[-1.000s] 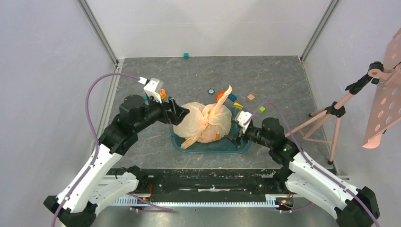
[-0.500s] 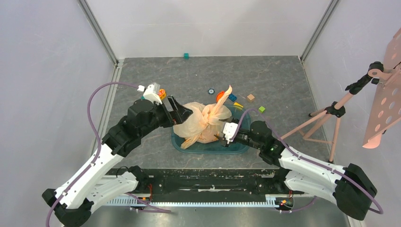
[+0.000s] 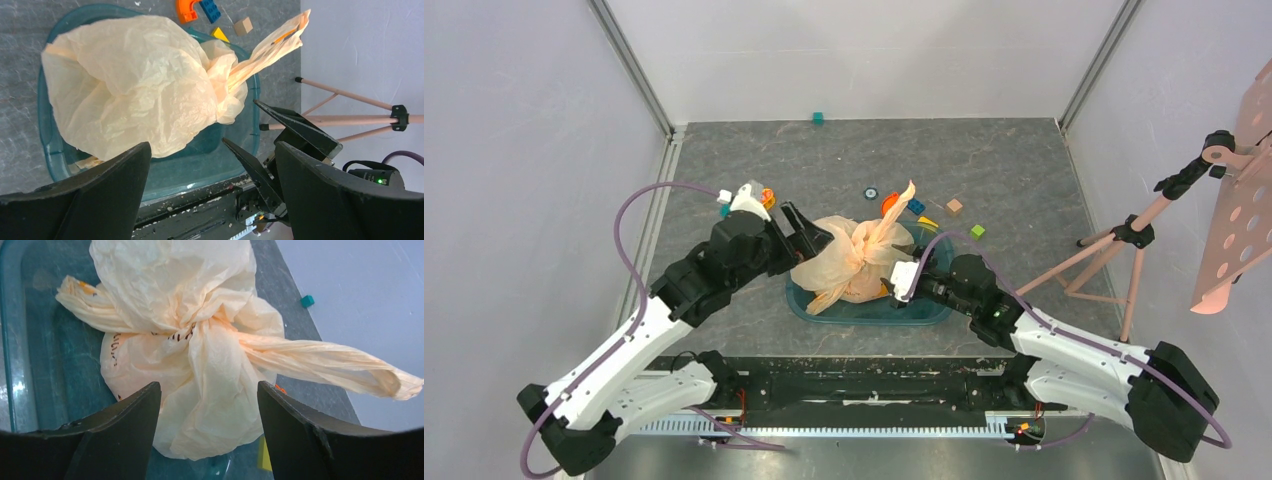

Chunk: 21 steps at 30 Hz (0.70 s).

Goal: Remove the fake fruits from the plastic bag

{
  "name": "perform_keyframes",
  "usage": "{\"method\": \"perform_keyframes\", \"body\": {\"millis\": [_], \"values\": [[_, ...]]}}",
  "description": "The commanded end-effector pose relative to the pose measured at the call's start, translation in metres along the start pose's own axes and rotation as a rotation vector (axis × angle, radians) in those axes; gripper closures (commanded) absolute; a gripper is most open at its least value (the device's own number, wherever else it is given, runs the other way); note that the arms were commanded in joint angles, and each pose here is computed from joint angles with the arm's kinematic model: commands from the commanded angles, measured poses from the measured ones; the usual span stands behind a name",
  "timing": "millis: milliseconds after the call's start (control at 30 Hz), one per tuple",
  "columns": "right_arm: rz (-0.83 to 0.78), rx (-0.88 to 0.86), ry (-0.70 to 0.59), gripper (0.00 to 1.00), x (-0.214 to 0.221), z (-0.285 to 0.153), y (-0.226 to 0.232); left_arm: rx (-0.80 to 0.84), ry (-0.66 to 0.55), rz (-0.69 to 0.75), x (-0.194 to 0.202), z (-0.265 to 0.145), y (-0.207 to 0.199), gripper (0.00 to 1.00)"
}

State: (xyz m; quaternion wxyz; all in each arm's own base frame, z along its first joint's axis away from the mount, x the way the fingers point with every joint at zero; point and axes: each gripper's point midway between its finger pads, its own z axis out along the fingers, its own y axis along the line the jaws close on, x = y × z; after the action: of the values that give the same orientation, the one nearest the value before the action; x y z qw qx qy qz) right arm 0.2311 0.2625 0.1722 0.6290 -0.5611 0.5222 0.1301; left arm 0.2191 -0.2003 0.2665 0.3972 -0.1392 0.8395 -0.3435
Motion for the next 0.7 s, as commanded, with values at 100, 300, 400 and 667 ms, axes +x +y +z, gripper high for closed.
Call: {"method": "perform_keyframes", "body": {"millis": [100, 300, 400, 667], "values": [[-0.061, 0.042, 0.009, 0.27, -0.006, 0.003, -0.016, -0.049, 0.004, -0.068, 0.014, 0.017, -0.014, 0.00], [-0.055, 0.024, 0.012, 0.28, -0.007, 0.003, -0.013, -0.066, 0.007, -0.087, 0.020, 0.026, -0.018, 0.00], [-0.056, 0.028, 0.006, 0.28, -0.008, 0.001, -0.014, -0.059, 0.021, -0.095, 0.021, 0.027, -0.024, 0.00], [-0.051, 0.022, 0.004, 0.30, -0.008, 0.003, -0.012, -0.083, 0.054, -0.092, 0.034, 0.037, -0.026, 0.00]]}}
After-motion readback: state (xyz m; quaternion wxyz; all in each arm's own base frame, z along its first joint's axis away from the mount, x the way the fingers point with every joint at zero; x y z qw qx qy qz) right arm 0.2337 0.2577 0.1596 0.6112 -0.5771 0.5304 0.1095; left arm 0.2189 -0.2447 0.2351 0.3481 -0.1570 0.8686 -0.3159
